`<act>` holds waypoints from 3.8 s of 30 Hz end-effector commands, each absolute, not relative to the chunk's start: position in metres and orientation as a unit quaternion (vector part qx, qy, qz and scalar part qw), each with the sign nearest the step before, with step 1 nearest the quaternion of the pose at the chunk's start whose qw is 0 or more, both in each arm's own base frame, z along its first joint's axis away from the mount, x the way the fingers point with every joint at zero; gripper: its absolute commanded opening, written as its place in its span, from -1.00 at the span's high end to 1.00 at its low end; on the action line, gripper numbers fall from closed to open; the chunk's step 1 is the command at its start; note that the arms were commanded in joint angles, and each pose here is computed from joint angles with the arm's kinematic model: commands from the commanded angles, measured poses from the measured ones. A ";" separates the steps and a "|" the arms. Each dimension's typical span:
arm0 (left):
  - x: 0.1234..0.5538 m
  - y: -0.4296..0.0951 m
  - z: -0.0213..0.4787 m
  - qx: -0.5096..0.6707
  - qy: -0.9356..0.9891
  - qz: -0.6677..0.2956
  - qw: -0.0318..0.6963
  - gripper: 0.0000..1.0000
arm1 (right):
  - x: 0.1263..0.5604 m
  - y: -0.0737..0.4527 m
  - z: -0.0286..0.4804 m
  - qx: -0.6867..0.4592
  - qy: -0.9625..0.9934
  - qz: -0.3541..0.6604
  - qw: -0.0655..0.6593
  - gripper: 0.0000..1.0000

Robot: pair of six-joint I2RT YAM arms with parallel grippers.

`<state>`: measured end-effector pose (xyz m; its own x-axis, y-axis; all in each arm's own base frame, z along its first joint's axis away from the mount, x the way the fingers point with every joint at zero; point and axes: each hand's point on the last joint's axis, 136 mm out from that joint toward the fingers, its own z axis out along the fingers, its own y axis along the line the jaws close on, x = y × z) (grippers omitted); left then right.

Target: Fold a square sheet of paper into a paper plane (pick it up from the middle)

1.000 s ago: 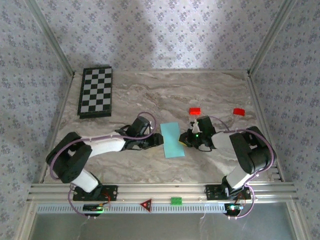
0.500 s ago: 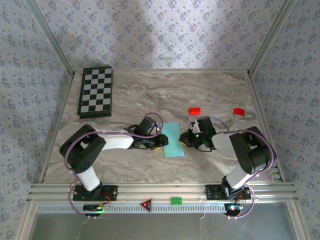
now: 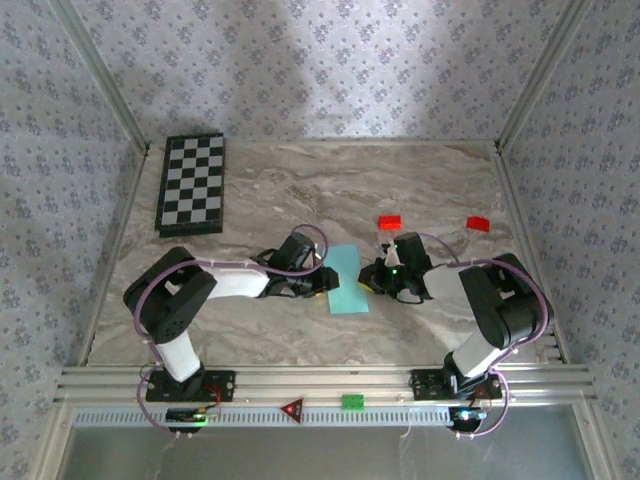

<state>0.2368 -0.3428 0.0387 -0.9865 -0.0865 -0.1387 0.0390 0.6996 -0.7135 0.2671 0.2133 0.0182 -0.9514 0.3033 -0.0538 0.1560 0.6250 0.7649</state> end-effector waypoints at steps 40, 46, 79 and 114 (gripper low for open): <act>0.229 -0.320 0.076 -0.034 0.904 -0.413 0.111 0.98 | 0.177 0.261 0.095 -0.418 0.774 0.181 0.440 0.09; 0.229 -0.320 0.075 -0.035 0.904 -0.413 0.110 0.98 | 0.172 0.276 0.081 -0.483 0.742 0.095 0.456 0.02; 0.229 -0.318 0.077 -0.035 0.904 -0.411 0.112 0.96 | 0.181 0.280 0.066 -0.466 0.758 0.047 0.455 0.50; 0.227 -0.317 0.074 -0.037 0.905 -0.410 0.108 0.94 | 0.186 0.286 0.072 -0.449 0.765 0.085 0.453 0.88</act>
